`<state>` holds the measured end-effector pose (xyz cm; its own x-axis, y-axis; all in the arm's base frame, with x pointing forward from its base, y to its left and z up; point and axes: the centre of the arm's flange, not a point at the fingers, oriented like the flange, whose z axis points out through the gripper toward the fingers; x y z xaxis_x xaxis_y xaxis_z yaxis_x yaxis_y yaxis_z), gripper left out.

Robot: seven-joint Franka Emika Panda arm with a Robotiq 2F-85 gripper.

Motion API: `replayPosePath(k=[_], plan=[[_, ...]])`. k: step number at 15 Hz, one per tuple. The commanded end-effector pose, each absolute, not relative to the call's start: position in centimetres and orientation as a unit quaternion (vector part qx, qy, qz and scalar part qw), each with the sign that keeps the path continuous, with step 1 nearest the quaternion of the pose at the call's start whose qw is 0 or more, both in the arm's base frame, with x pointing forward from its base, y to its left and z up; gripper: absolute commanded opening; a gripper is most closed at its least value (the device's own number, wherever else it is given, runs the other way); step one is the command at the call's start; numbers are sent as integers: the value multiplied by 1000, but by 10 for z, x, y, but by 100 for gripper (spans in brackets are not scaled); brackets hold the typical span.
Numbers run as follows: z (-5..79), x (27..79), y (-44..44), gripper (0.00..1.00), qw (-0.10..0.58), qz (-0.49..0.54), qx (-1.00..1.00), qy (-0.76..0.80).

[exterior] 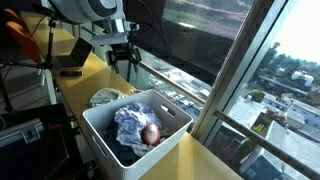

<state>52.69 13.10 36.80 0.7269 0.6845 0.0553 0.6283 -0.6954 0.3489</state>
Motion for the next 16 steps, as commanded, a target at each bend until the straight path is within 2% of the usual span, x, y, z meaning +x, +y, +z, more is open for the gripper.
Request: replayPosePath(k=[1,7,12,16], plan=[[319,504,167,100,127,58,915,378],[265,520,223,100,68,25,911,406],[268,578,252,100,-8,37,929,368],[234,593,253,100,-17,43,935,351]])
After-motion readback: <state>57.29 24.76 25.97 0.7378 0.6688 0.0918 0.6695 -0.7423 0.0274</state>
